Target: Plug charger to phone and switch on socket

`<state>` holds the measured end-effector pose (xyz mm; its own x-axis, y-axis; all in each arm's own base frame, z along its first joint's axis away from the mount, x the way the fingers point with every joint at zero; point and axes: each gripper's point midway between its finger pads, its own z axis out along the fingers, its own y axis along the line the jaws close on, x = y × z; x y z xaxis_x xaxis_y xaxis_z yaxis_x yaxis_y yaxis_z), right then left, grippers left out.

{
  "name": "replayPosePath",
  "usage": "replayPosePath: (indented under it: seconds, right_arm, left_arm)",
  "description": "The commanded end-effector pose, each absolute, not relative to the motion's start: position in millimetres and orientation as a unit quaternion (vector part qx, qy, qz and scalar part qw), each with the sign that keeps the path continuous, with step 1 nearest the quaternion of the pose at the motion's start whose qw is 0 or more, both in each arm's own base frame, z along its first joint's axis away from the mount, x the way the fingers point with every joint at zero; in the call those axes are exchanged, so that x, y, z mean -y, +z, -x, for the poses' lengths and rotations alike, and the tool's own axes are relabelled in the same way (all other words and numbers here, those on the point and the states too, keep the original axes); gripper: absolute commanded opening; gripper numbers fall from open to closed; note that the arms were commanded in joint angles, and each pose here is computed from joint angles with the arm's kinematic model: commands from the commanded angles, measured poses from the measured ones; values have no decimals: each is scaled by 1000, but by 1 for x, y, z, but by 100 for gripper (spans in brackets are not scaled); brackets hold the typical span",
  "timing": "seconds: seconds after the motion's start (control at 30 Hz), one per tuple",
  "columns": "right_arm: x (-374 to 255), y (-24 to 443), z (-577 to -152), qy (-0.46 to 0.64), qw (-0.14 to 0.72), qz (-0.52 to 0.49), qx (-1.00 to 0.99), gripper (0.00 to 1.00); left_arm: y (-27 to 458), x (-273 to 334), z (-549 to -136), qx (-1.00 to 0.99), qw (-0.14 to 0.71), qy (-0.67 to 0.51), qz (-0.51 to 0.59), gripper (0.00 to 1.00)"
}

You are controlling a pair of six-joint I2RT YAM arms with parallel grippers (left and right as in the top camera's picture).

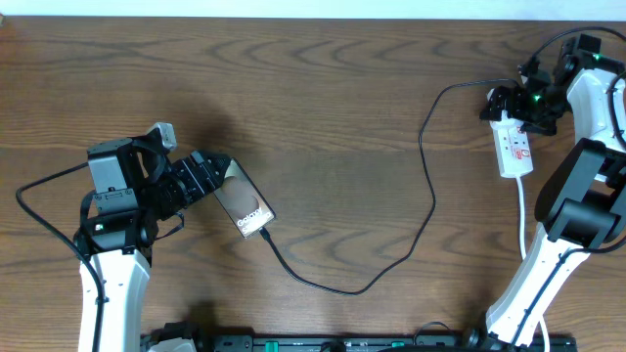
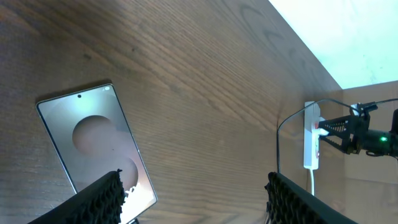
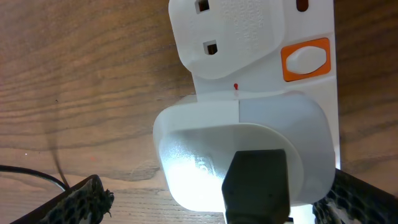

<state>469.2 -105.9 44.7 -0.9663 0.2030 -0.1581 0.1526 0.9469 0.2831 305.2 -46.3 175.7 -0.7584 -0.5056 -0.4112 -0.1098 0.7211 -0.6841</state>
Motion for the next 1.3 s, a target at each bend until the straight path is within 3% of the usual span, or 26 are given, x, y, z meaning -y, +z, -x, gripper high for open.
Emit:
replayPosePath:
  seconds: [0.0,0.37,0.57,0.9,1.27]
  right_arm:
    - [72,50,-478,192,99,-70,-974,99]
    - [36,49,-479,215,82,-64,-971,99]
    - [19,42,-482,245,89,-60,-964,93]
    - [62,31,-468,130,61,-86,-986,97]
    - [113,72,-486,96,127,-124,-979,99]
  left_arm:
    - [173,45,-305,-881,300,-322,172,71]
    - [171,46,-303,-883,296,-321,171,71]
    - [170,46,-302,-886,296,-319,164,71]
    - [170,46,-302,-886,296,-318,163,71]
    - [168,43,-303,-888,298,-308,167,71]
